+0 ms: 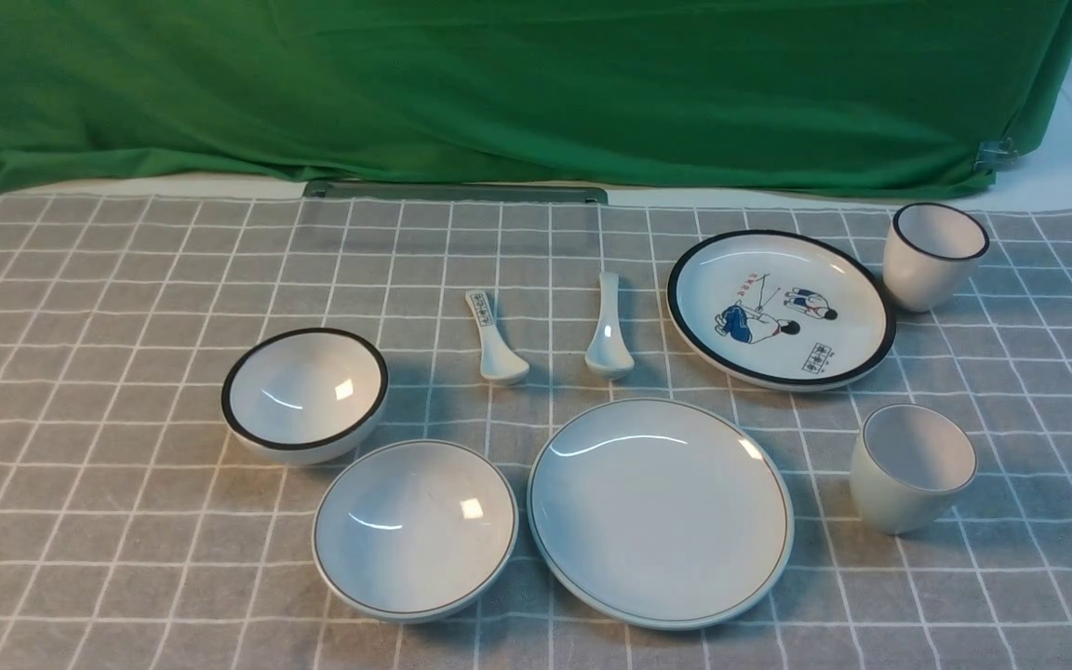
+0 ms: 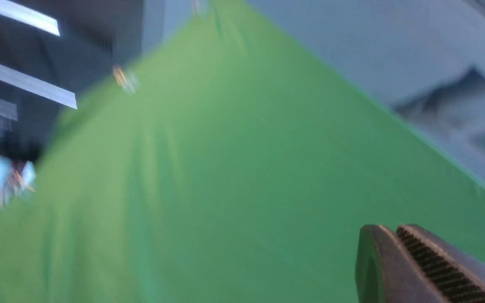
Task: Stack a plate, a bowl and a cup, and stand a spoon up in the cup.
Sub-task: Use the left arm to grab a blue rice bowl
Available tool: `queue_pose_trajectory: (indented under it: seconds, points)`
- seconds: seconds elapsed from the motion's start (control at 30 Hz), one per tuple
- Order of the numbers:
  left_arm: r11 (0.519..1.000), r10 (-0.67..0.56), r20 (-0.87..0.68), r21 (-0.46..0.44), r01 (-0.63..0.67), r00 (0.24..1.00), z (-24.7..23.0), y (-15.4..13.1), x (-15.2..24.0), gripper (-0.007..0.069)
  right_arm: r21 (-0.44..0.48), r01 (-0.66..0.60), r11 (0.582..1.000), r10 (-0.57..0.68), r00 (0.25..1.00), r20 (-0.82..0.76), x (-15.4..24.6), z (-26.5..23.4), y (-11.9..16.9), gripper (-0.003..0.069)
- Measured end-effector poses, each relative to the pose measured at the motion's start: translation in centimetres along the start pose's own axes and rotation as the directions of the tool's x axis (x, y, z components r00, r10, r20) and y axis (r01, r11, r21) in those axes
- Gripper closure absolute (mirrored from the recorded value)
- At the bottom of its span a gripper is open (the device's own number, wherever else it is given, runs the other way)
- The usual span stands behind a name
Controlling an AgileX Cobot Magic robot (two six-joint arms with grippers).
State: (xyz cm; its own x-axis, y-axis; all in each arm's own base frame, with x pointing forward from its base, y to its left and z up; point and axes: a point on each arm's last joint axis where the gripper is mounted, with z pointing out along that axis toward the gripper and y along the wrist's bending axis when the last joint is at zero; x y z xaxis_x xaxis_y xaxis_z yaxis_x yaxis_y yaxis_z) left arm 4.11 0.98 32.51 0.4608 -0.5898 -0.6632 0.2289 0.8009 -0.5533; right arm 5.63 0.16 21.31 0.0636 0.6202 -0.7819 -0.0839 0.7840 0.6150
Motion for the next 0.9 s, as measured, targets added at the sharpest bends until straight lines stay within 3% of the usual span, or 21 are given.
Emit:
queue_pose_trajectory:
  seconds: [0.1, 0.13, 0.17, 0.2, 0.27, 0.3, 0.33, 0.37, 0.5, 0.6, 0.7, 0.77, 0.9]
  points:
    - [0.997, 0.039, -0.313, -0.046, -0.057, 0.949, 4.0, -2.9, -1.0, 0.0608, -0.009, -0.010, 1.000, 0.010, 1.000, 0.010, -0.1, 0.0, 0.1, 0.0423]
    - [0.992, 0.071, -0.449, -0.060, -0.109, 0.891, 5.5, -3.5, -0.8, 0.0608, -0.020, -0.030, 0.999, 0.030, 0.999, 0.018, -0.2, 0.0, 0.2, 0.0430]
    - [0.980, 0.110, -0.618, -0.064, -0.189, 0.779, 7.8, -3.9, -0.1, 0.0608, -0.039, -0.073, 0.997, 0.074, 0.997, 0.025, -0.3, 0.0, 0.3, 0.0444]
    - [0.977, 0.108, -0.667, -0.066, -0.203, 0.737, 7.9, -3.8, 0.3, 0.0608, -0.044, -0.083, 0.996, 0.084, 0.996, 0.024, -0.3, 0.0, 0.3, 0.0452]
    - [0.961, 0.121, -0.840, -0.035, -0.274, 0.530, 10.0, -3.5, 2.2, 0.0608, -0.064, -0.138, 0.988, 0.139, 0.990, 0.009, -0.6, -0.1, 0.7, 0.0503]
    - [0.956, 0.112, -0.945, 0.019, -0.294, 0.306, 11.8, -2.5, 4.9, 0.0608, -0.084, -0.141, 0.986, 0.140, 0.990, -0.020, -1.6, -0.2, 1.7, 0.0575]
    - [0.958, 0.107, -0.948, 0.018, -0.285, 0.300, 11.8, -2.6, 4.9, 0.0608, -0.094, -0.138, 0.986, 0.137, 0.990, -0.018, -1.8, -0.2, 1.9, 0.0582]
    - [0.966, 0.092, -0.984, 0.050, -0.254, 0.156, 12.9, -1.5, 7.5, 0.0610, -0.122, -0.088, 0.989, 0.082, 0.995, -0.051, -3.6, -0.4, 3.5, 0.0615]
    - [0.975, 0.090, -0.995, 0.095, -0.199, -0.034, 14.2, 0.2, 12.8, 0.0622, -0.128, 0.190, 0.973, -0.216, 0.947, -0.237, -7.4, -0.2, 6.4, 0.0636]
    - [0.967, 0.095, -0.982, 0.130, -0.218, -0.166, 14.0, 0.4, 16.2, 0.0624, -0.139, 0.391, 0.910, -0.405, 0.763, -0.504, -8.9, 1.1, 8.2, 0.0638]
    - [0.945, 0.093, -0.949, 0.179, -0.272, -0.302, 13.0, 0.3, 20.0, 0.0625, -0.217, 0.554, 0.803, -0.507, 0.446, -0.737, -8.5, 2.5, 9.2, 0.0638]
    - [0.936, 0.064, -0.939, 0.174, -0.305, -0.339, 12.6, 0.3, 21.6, 0.0625, -0.286, 0.622, 0.729, -0.545, 0.275, -0.792, -7.6, 3.3, 9.9, 0.0638]
    - [0.922, -0.004, -0.937, 0.132, -0.363, -0.349, 12.8, 0.7, 23.3, 0.0609, -0.395, 0.635, 0.664, -0.603, 0.142, -0.785, -5.9, 4.0, 11.3, 0.0638]
